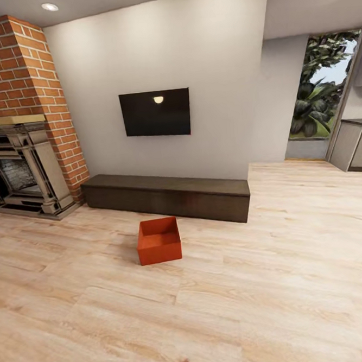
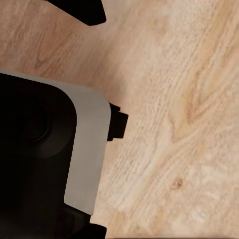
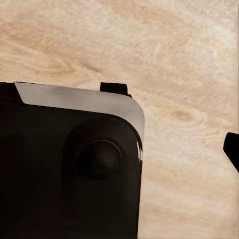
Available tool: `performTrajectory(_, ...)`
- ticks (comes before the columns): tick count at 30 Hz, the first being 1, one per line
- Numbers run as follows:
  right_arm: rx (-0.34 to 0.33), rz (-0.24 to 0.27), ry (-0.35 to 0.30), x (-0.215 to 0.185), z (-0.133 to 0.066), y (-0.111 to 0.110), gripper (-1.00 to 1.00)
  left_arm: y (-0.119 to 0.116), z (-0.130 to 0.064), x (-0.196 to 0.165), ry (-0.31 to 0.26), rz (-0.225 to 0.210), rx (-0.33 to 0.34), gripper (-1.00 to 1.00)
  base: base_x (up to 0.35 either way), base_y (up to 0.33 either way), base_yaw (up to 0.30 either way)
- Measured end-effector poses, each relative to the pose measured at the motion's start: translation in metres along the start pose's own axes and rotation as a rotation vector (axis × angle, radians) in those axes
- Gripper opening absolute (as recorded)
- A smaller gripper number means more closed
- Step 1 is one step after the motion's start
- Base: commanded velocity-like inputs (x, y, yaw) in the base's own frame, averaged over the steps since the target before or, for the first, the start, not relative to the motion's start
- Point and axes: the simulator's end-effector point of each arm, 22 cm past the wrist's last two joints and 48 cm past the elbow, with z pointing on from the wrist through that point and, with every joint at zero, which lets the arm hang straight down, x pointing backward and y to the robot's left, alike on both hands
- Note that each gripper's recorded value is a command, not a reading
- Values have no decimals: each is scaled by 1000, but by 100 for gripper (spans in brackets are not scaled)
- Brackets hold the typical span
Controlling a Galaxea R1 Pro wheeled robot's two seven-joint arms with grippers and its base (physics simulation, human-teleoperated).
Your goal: Move the two storage containers from the living room to the garage. In the garage, place one container on the floor and stack the other container on top of it (either order is fine).
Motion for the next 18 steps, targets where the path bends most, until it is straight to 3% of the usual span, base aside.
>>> performTrajectory(18,0,0,0,0,0,0,100,0,0,0,0,0,0,100,322,0,0)
